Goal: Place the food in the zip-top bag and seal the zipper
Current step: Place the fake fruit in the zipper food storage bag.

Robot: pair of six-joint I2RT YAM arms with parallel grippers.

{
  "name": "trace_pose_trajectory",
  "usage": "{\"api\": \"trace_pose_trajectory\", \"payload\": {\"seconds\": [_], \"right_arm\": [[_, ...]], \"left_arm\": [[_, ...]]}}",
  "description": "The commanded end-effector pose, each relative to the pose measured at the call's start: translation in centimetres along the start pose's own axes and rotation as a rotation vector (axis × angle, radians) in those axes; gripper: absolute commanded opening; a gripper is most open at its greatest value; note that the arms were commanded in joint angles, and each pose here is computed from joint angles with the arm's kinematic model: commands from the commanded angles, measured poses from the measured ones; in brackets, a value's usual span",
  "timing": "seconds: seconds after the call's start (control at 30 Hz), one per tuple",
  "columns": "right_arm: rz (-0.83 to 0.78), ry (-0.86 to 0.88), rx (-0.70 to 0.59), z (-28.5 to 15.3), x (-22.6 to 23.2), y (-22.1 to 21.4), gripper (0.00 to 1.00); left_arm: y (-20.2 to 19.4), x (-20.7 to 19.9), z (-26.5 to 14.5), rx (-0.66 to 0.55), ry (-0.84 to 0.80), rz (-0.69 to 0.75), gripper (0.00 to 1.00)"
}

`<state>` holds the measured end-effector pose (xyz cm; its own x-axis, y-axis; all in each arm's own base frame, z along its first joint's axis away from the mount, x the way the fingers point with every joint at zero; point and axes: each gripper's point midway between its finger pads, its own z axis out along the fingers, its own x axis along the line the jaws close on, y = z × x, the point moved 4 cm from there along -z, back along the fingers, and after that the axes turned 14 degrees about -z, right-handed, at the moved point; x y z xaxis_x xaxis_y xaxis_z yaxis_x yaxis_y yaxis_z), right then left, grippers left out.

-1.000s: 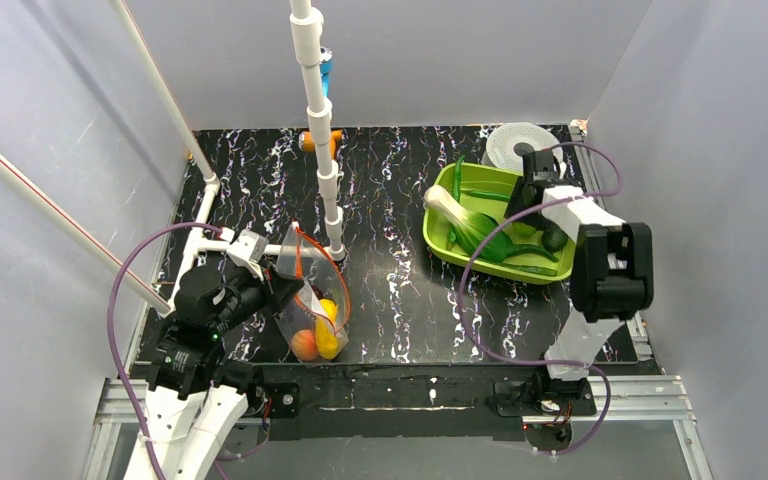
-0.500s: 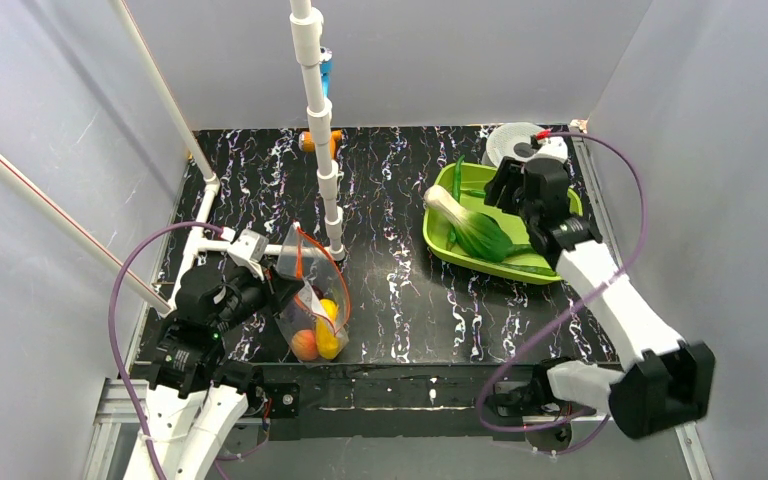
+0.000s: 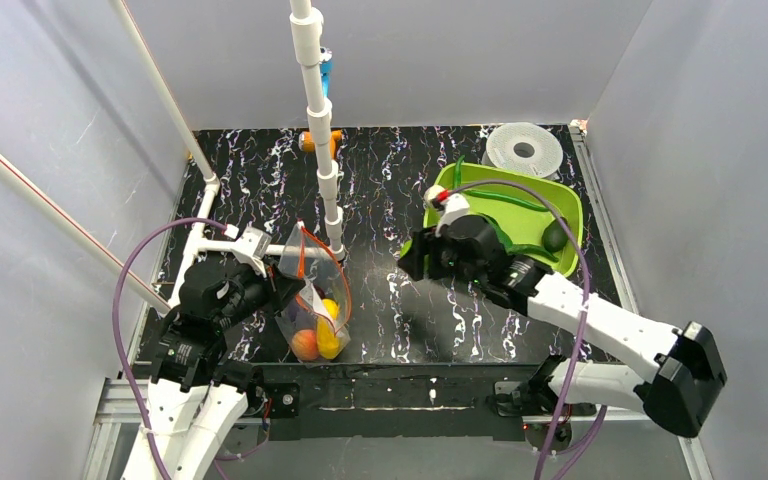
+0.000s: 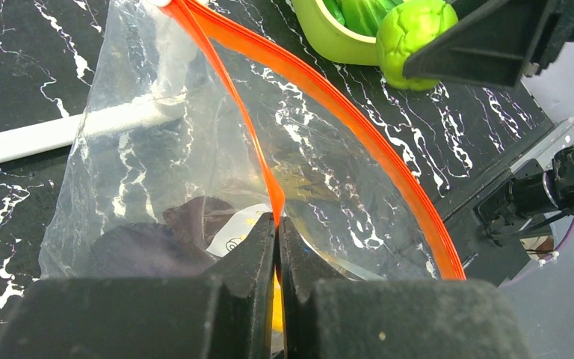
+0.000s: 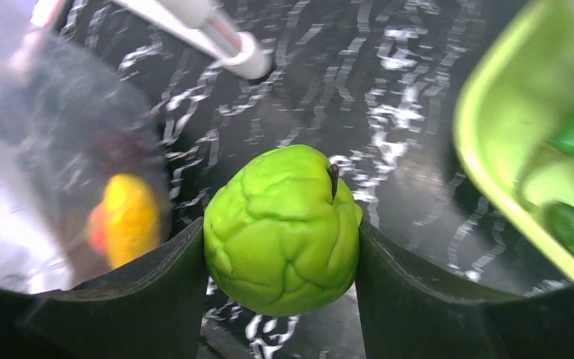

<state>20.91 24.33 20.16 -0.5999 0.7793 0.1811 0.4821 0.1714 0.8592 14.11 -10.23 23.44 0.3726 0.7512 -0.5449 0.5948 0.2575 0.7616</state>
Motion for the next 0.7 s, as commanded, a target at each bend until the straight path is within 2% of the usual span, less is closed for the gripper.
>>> {"api": "trace_pose_trajectory", "payload": {"seconds": [0.0,0.17,0.4,0.67], "right_arm": [[-0.097,0.120,-0.131,-1.4,5.9,6.1,0.01],[-0.209,0.224,-0.177,-3.1,11.4,9.5,0.01],[-0.272,0.370,-0.159,-3.1,17.9,9.5,0.01],[-0.359,0.276,-0.025,-0.4,20.0,7.5,0.04]], "left_arm": [[0.2,-0.1,0.0,-0.005,-0.002,0.008,0.00],[0.3,-0.1,-0.2,-0.015,0.001,0.011,0.00],[0.3,-0.2,-0.3,-0.019,-0.005,0.014,0.00],[0.5,-0.5,-0.8,-0.049,-0.019,0.028,0.00]]}}
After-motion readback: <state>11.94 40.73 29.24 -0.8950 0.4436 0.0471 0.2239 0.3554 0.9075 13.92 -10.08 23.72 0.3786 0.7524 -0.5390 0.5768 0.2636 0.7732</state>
